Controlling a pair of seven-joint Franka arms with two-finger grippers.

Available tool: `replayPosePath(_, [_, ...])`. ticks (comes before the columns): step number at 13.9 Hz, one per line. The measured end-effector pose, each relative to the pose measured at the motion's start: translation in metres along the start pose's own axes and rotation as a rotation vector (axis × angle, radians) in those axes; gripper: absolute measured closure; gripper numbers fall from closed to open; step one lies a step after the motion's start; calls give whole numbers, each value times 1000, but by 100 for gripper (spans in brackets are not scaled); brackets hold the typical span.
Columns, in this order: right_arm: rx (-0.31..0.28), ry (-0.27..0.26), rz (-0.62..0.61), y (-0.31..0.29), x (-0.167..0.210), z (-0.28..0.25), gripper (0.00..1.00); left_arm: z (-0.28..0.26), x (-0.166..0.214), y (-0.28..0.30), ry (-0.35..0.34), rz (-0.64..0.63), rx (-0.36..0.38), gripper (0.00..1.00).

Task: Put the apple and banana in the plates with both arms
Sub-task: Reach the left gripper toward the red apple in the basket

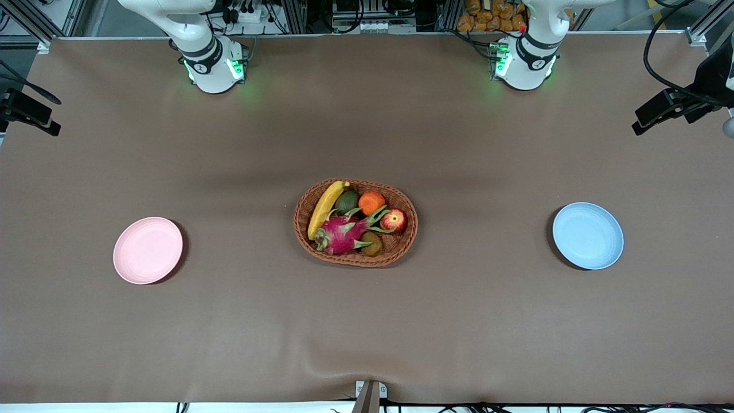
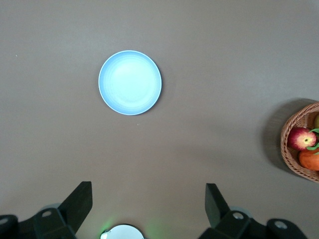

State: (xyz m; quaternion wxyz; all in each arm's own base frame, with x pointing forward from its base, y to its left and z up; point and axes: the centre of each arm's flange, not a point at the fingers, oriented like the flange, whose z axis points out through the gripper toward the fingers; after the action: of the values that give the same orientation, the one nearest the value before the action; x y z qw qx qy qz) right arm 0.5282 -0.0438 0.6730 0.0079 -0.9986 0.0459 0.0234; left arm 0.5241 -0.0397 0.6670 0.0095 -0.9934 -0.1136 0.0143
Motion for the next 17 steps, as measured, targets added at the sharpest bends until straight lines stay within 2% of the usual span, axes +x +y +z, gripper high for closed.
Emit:
replayPosePath(11, [0,0,0,0,0,0,0,11,4,8,-54,13,16,0])
replayPosePath(13, [0,0,0,0,0,0,0,18,7,13,-73,15,-1,0])
replayPosePath(15, [0,0,0,0,0,0,0,34,12,29,-110,-37,-24,0])
replayPosePath(17, [0,0,0,0,0,0,0,62,16,61,-153,-182,5,0])
